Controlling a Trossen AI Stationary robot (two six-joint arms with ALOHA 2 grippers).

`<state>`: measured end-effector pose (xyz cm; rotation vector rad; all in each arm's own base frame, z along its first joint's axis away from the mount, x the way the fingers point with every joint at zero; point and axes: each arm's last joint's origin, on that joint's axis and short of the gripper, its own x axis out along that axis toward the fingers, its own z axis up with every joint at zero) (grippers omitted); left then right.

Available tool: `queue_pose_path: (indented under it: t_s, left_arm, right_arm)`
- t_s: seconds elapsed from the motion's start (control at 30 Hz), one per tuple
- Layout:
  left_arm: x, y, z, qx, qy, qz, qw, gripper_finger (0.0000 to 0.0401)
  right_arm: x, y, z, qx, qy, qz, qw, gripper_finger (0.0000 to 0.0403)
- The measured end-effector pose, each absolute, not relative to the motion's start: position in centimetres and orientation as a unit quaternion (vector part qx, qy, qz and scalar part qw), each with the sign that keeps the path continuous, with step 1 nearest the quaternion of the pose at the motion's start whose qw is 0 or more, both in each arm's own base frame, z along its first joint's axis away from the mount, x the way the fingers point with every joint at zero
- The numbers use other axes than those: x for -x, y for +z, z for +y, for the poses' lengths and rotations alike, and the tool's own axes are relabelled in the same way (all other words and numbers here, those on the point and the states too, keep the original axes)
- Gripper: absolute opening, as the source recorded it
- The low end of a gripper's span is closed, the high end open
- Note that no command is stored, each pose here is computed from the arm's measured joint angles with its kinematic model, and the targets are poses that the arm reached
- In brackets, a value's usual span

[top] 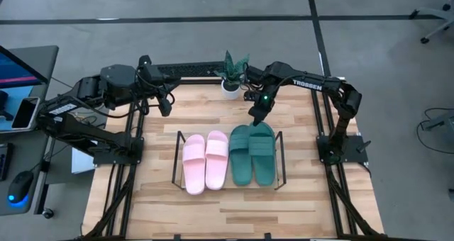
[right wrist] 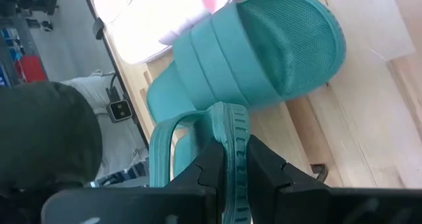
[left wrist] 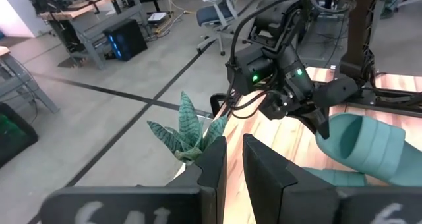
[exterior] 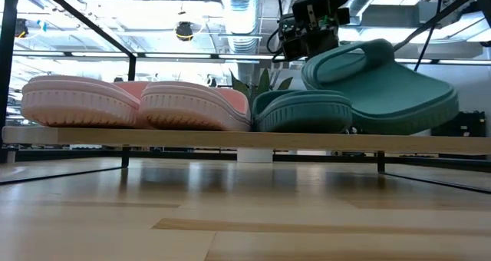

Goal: Pick and place slides into the shelf
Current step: Put the green slide on the shelf

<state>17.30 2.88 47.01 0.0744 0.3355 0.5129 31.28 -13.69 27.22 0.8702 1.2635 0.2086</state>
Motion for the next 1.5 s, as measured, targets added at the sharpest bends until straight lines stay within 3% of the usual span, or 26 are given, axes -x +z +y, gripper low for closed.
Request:
queue_pose_path:
  t_s: [1.5]
  left_arm:
    - [-17.25,46.86,2.87,-0.039,0.252,0.174,0.951,0.0041]
  right_arm:
    - [-30.87,27.05,-13.38,-0.392,0.085,0.593,0.698,0.0028]
